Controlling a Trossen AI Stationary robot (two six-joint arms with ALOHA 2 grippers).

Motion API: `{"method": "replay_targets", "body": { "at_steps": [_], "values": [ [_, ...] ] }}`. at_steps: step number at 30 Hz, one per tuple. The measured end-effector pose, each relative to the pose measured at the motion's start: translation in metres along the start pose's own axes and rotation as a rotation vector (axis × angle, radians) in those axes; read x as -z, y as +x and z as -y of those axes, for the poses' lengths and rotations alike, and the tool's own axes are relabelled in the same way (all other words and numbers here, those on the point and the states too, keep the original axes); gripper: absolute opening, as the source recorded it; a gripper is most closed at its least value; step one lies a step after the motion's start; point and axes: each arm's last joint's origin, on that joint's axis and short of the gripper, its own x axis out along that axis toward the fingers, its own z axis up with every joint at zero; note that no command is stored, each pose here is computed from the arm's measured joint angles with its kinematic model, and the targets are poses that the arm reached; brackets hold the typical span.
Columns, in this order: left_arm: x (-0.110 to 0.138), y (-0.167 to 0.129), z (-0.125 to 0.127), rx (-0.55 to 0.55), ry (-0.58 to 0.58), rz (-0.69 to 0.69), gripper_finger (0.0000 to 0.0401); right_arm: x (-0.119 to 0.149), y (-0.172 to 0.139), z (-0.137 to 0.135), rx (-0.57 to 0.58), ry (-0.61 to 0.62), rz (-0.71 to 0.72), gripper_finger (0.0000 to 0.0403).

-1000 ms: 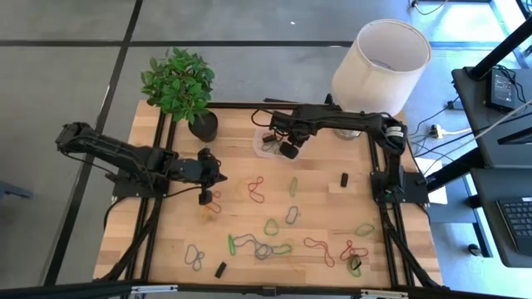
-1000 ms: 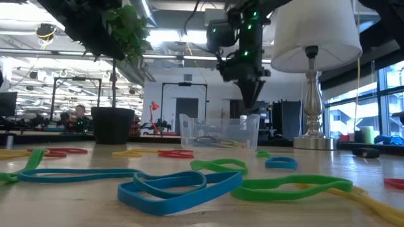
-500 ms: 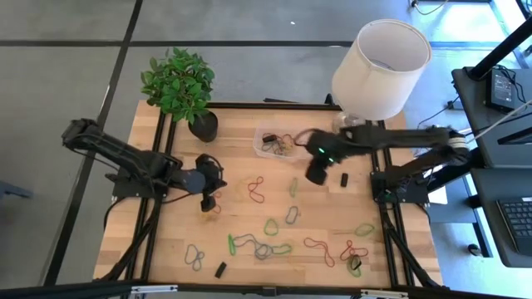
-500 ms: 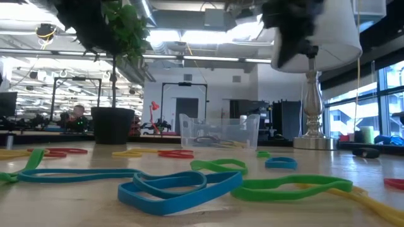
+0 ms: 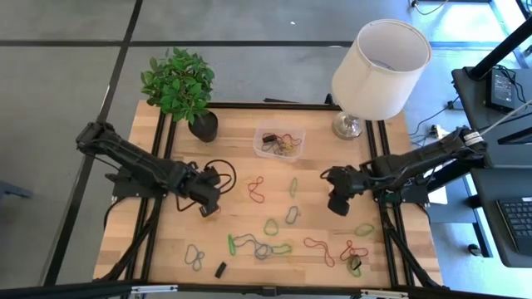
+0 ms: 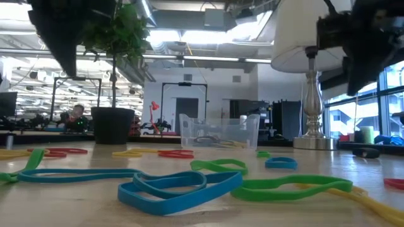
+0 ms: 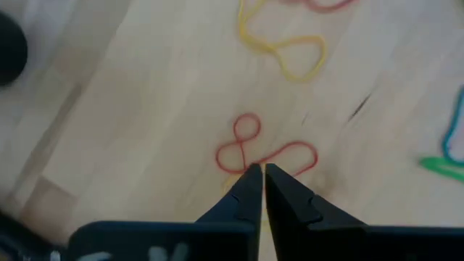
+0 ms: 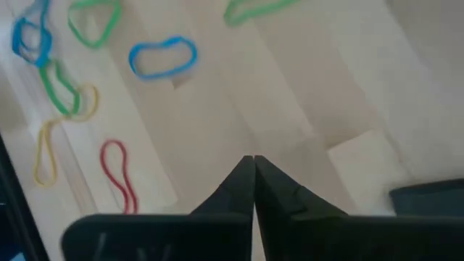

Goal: Pick and place rubber bands into bin
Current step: Put the yellow rubber band into the transparent bin

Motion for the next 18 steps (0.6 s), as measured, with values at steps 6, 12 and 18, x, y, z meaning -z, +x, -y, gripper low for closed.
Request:
{"method": "replay_targets", "body": {
  "at_steps": [6, 12, 18],
  "values": [
    [0.001, 0.014, 0.008, -0.023, -0.149, -0.084, 0.0075, 0.011, 0.012, 0.001, -0.019, -0.031, -0.005, 0.0004],
    [0.009, 0.031, 0.027, -0.04, -0.195, -0.146, 0.0135, 0.013, 0.011, -0.003, -0.039, -0.07, 0.0, 0.0008],
    [0.029, 0.063, 0.032, -0.08, -0.259, -0.267, 0.0158, 0.016, 0.011, -0.007, -0.055, -0.111, 0.003, 0.0012]
  ]
}}
